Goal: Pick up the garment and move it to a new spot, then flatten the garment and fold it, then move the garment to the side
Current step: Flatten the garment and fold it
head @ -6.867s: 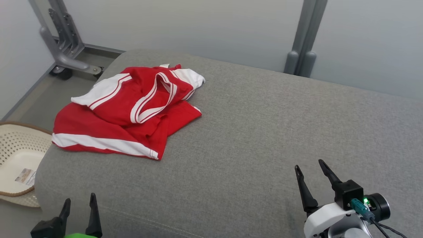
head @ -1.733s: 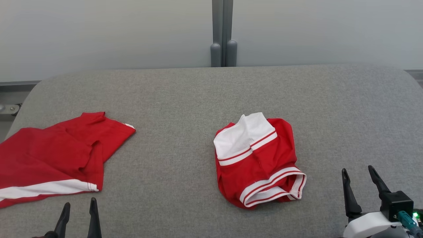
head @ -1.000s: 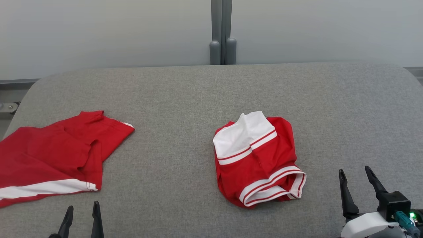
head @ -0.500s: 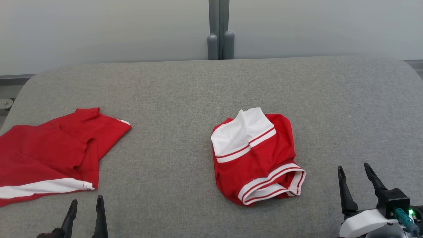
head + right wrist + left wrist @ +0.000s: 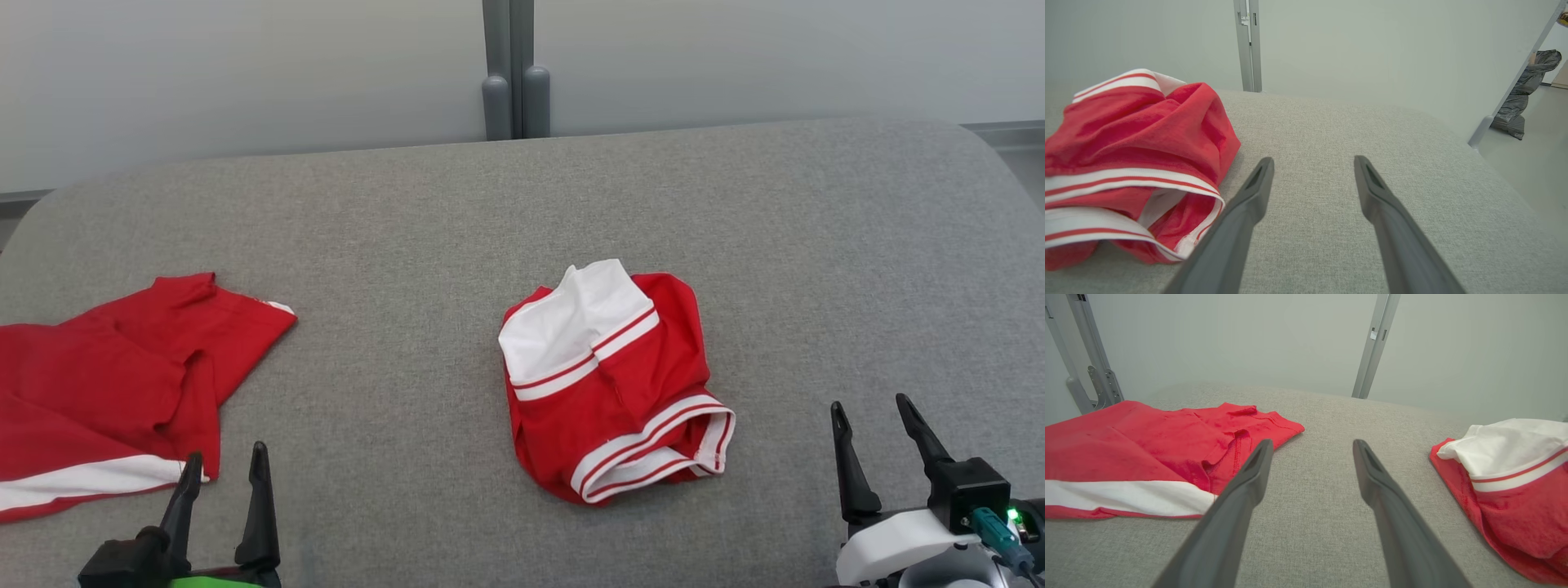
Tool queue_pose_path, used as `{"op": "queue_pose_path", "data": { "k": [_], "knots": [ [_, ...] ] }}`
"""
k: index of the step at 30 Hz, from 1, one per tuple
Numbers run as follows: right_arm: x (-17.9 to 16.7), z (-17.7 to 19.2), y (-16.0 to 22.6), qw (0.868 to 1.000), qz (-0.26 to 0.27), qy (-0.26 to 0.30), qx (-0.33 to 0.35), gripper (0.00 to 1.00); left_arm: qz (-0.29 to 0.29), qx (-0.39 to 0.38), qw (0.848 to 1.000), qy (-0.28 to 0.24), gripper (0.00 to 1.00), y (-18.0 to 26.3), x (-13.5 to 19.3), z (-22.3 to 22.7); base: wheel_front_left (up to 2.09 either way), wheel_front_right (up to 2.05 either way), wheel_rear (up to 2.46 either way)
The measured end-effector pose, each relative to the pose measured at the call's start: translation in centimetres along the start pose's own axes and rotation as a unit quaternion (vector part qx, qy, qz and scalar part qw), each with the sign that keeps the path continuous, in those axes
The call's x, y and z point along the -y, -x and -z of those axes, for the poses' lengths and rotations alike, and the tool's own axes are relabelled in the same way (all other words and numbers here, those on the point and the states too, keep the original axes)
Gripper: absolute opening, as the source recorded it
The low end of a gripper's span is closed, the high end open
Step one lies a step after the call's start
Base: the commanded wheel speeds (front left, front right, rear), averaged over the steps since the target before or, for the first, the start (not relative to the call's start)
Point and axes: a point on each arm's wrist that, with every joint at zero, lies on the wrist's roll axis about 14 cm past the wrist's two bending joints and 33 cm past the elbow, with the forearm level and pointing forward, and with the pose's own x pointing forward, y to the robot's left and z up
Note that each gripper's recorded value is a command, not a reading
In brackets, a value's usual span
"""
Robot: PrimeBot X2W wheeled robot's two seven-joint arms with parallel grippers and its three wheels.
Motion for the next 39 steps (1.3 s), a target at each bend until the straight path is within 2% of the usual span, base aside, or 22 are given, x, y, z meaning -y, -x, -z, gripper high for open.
{"op": "queue_pose_path", "data": {
  "k": [4,9,12,17,22,30,31,32,33,34,39],
  "knots": [
    [0.1,-0.2,-0.1,1.0,0.001,0.001,0.003,1.0,0.031,-0.001,1.0,0.003,1.0,-1.2,1.8,-0.2,0.0,0.0,0.0],
    [0.3,-0.7,-0.5,1.0,0.004,0.003,0.011,1.0,0.1,-0.018,0.994,0.027,1.0,-3.9,6.8,-0.1,0.0,0.0,0.0],
    [0.8,-0.7,-0.6,1.0,0.011,0.003,0.011,1.0,0.144,-0.053,0.987,0.058,1.0,-5.3,10.5,0.9,0.0,0.0,0.0],
    [1.6,-0.3,-0.5,1.0,0.029,-0.002,0.005,1.0,0.204,-0.132,0.968,0.069,1.0,-6.7,15.2,4.0,0.0,0.0,0.0],
    [2.9,0.3,0.3,0.998,0.056,-0.005,-0.006,1.0,0.222,-0.208,0.95,0.066,1.0,-6.9,16.8,7.9,0.0,0.0,0.0],
    [5.0,1.2,1.6,0.996,0.092,-0.003,-0.022,1.0,0.248,-0.26,0.93,0.075,0.99,-6.6,18.8,10.8,0.0,0.0,0.0],
    [5.0,1.3,1.7,0.995,0.094,-0.003,-0.024,1.0,0.249,-0.263,0.929,0.076,0.75,-6.6,18.8,11.0,0.0,0.0,0.0],
    [5.1,1.3,1.7,0.995,0.095,-0.003,-0.025,1.0,0.251,-0.264,0.928,0.077,0.36,-6.6,18.9,11.1,0.0,0.0,0.0],
    [5.2,1.4,1.7,0.995,0.096,-0.003,-0.025,1.0,0.255,-0.265,0.927,0.077,0.05,-6.6,19.1,11.1,0.0,0.0,0.0],
    [5.1,1.4,1.7,0.995,0.096,-0.004,-0.025,1.0,0.258,-0.262,0.926,0.08,0.0,-6.6,19.4,11.0,0.0,0.0,0.0],
    [4.8,1.4,1.5,0.995,0.093,-0.008,-0.024,1.0,0.273,-0.248,0.924,0.095,0.0,-6.5,20.2,9.8,0.0,0.0,0.0]
  ]
}}
